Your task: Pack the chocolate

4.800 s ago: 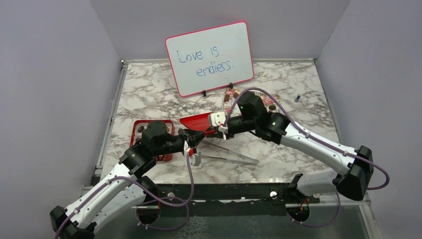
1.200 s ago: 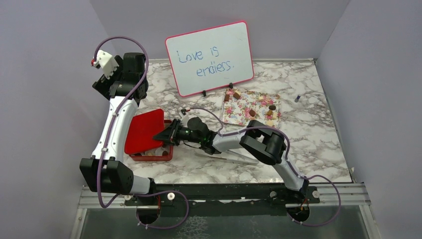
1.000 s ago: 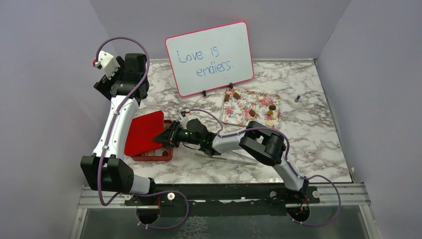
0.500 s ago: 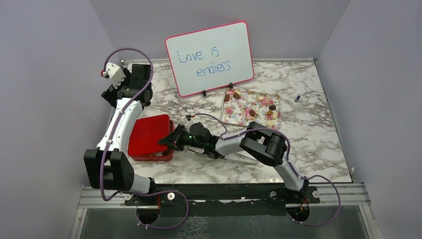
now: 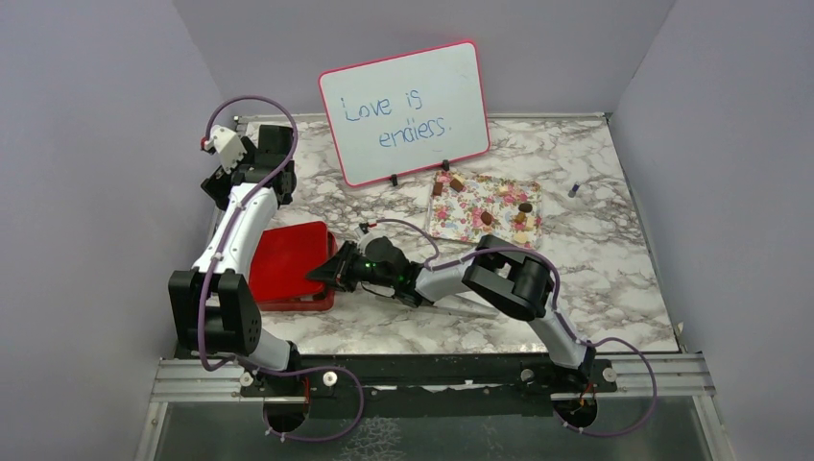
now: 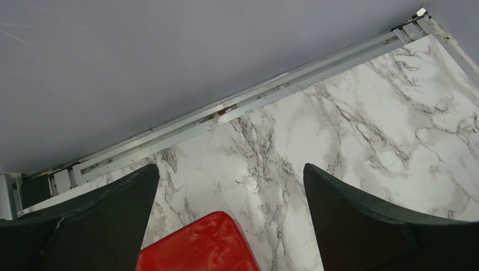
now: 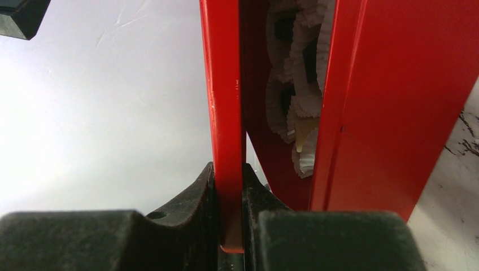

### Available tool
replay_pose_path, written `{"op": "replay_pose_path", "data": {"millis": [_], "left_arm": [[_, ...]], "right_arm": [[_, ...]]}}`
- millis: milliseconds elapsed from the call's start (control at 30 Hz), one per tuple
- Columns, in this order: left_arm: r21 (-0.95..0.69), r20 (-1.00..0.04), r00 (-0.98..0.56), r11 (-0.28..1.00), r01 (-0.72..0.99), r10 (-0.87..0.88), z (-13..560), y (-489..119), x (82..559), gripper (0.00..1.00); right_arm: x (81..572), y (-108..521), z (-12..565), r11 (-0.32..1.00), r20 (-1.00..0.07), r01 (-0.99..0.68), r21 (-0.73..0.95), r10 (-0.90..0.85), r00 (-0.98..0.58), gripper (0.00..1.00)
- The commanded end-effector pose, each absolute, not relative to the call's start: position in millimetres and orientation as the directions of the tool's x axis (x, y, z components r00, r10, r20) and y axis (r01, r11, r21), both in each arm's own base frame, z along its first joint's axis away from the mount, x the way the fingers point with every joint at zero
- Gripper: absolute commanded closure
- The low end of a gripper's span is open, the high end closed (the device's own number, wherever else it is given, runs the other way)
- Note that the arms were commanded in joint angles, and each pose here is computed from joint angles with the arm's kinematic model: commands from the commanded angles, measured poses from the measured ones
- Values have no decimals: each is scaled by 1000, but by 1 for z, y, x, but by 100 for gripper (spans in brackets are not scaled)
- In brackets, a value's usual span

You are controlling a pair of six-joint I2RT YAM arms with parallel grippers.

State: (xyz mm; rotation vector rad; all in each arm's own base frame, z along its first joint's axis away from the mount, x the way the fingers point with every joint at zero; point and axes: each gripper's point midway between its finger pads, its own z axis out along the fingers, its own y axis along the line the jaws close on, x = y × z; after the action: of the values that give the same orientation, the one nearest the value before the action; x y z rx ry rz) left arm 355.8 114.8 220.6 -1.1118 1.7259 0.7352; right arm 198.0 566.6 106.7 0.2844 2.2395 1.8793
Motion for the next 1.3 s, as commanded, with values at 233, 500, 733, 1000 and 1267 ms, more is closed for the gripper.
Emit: {"op": "replay_pose_path", "data": {"millis": [233, 500, 733, 1000, 1267], "left_arm": [[63, -877, -247, 410, -910, -413, 173, 117, 359, 12], [143, -835, -342, 430, -892, -432, 138, 115, 361, 16], [127, -805, -354, 446, -886, -475, 122, 107, 362, 2], [168, -787, -383, 429, -888, -483, 108, 111, 354, 3], [170, -767, -402, 446, -879, -500, 101, 107, 350, 2]], "right_arm": [[198, 545, 91, 284, -58, 39, 958, 326, -943, 82], [198, 520, 89, 372, -123, 21, 928, 359, -925, 67], [202, 496, 94, 433, -189, 2, 902, 397, -898, 45], [220, 505, 88, 585, -359, -110, 804, 330, -873, 38], [222, 508, 71, 660, -398, -138, 739, 261, -880, 41]]}}
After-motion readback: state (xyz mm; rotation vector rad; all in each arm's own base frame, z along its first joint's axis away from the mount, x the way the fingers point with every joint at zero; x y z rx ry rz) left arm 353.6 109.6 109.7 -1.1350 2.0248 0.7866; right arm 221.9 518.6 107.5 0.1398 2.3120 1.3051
